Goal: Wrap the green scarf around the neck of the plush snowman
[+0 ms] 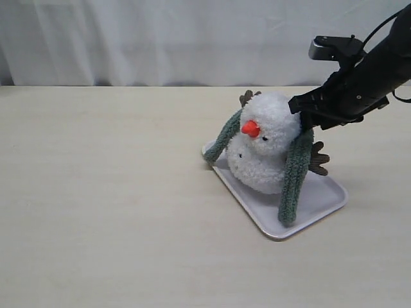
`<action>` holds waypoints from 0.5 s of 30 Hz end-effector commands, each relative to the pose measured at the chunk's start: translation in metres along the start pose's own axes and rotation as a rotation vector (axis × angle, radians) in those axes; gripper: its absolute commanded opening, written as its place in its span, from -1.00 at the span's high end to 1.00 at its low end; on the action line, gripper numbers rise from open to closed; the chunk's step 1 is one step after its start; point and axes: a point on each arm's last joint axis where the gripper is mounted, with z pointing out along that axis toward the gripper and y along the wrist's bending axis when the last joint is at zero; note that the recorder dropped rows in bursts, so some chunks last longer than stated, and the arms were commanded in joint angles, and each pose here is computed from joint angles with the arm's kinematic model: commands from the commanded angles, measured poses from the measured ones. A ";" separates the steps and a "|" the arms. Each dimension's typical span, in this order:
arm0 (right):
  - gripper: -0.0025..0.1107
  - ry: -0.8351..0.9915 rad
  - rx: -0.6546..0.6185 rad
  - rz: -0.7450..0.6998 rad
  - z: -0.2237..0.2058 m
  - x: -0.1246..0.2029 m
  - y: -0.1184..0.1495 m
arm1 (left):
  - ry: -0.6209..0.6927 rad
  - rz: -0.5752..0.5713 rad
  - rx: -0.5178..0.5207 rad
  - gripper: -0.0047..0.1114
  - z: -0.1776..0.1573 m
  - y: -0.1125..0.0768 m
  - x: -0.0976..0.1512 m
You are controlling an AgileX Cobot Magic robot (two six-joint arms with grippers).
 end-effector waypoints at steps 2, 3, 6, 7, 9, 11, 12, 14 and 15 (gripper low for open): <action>0.49 0.017 -0.011 -0.015 0.007 0.002 -0.001 | -0.010 0.005 0.007 0.92 0.000 0.000 0.000; 0.55 0.017 -0.011 -0.015 0.007 0.002 -0.001 | -0.010 0.005 0.007 0.92 0.000 0.000 0.000; 0.77 0.014 -0.013 -0.023 0.006 0.002 0.000 | -0.010 0.005 0.007 0.92 0.000 0.000 0.000; 0.83 0.013 -0.018 -0.027 0.006 0.002 0.000 | -0.010 0.005 0.007 0.92 0.000 0.000 0.000; 0.88 0.011 -0.020 -0.034 0.007 0.002 0.000 | -0.010 0.005 0.007 0.92 0.000 0.000 0.000; 0.88 0.024 -0.020 -0.036 0.013 0.003 -0.001 | -0.013 0.005 0.007 0.92 0.000 0.000 -0.001; 0.88 0.033 -0.021 -0.034 0.016 0.003 -0.002 | -0.013 0.005 0.007 0.92 0.000 0.000 -0.001; 0.88 0.052 -0.023 -0.041 0.024 0.005 -0.003 | -0.013 0.005 0.007 0.92 0.000 0.000 -0.001; 0.86 0.055 -0.022 -0.041 0.026 0.005 -0.003 | -0.013 0.005 0.007 0.92 0.000 0.000 -0.001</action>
